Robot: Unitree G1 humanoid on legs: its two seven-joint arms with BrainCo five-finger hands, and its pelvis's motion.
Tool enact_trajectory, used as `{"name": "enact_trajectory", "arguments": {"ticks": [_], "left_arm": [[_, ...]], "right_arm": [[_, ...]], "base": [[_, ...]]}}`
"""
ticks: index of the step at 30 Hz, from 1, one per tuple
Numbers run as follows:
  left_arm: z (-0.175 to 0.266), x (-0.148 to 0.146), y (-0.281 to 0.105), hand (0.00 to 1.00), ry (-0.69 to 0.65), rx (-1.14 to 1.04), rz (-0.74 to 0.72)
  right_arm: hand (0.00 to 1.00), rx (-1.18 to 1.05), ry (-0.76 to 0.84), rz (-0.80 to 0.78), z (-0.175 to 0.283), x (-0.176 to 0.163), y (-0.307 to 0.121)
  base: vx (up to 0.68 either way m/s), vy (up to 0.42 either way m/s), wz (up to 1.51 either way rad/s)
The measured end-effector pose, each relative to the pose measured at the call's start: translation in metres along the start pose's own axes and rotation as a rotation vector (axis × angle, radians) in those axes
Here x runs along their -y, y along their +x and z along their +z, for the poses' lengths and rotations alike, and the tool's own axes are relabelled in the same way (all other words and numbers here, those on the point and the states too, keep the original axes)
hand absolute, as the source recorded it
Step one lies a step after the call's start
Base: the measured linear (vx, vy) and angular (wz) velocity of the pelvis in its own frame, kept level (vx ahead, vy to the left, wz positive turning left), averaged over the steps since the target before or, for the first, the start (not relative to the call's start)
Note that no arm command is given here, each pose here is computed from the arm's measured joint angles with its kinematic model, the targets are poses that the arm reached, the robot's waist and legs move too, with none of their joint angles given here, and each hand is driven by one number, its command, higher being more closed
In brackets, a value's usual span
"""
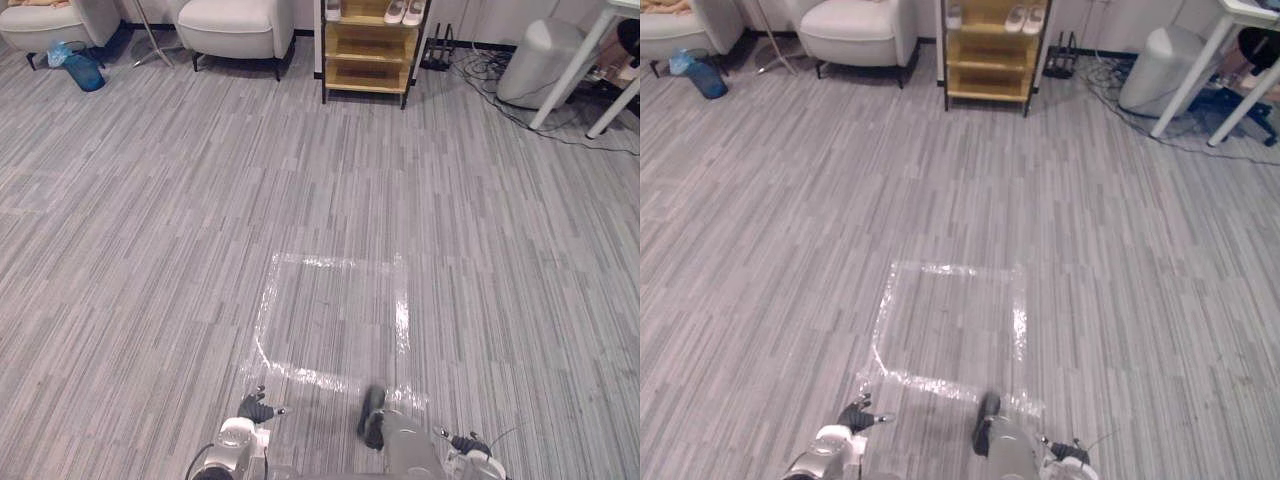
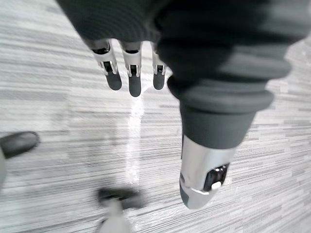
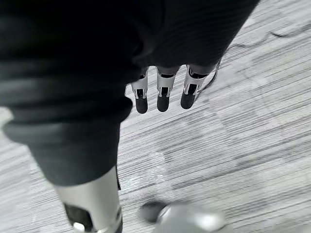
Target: Pick up cushions and gather them together orderly.
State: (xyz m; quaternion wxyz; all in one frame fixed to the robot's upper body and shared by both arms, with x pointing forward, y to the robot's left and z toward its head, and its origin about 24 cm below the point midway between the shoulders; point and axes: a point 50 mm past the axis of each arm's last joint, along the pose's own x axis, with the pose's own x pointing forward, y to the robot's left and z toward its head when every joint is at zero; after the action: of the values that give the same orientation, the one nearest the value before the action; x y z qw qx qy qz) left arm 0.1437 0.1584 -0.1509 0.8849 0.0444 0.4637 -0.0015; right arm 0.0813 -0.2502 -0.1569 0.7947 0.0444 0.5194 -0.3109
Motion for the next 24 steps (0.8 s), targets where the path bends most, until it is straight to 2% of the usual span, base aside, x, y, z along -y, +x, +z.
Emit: {"name": "enact_trajectory", "arguments": {"ticks": [3, 9, 12, 20, 24], "left_arm": [[0.006, 0.008, 0.002, 0.0, -0.031, 0.013, -0.013], [0.016, 0.01, 0.002, 0.0, -0.008, 0.056, -0.025], [0.015, 0.012, 0.001, 0.0, 0.001, 0.056, -0.032], [0.006, -0.007, 0.001, 0.0, 0.001, 0.02, 0.013], [0.002, -0.007, 0.0, 0.0, 0.042, 0.01, -0.011]], "right_arm": [[0.0, 0.026, -0.001, 0.013, 0.009, -0.003, 0.001], [0.0, 0.061, 0.01, 0.0, 0.018, 0.0, 0.002], [0.0, 0.08, 0.008, -0.008, 0.023, 0.003, 0.003], [0.0, 0.104, -0.019, 0.051, 0.031, -0.016, 0.001], [0.0, 0.079, -0.038, 0.068, 0.02, -0.021, -0.001]], "base": [[0.53, -0.272, 0.19], [0.39, -0.131, 0.33], [0.34, 0.027, 0.13], [0.44, 0.091, -0.16], [0.38, 0.043, -0.08]]}}
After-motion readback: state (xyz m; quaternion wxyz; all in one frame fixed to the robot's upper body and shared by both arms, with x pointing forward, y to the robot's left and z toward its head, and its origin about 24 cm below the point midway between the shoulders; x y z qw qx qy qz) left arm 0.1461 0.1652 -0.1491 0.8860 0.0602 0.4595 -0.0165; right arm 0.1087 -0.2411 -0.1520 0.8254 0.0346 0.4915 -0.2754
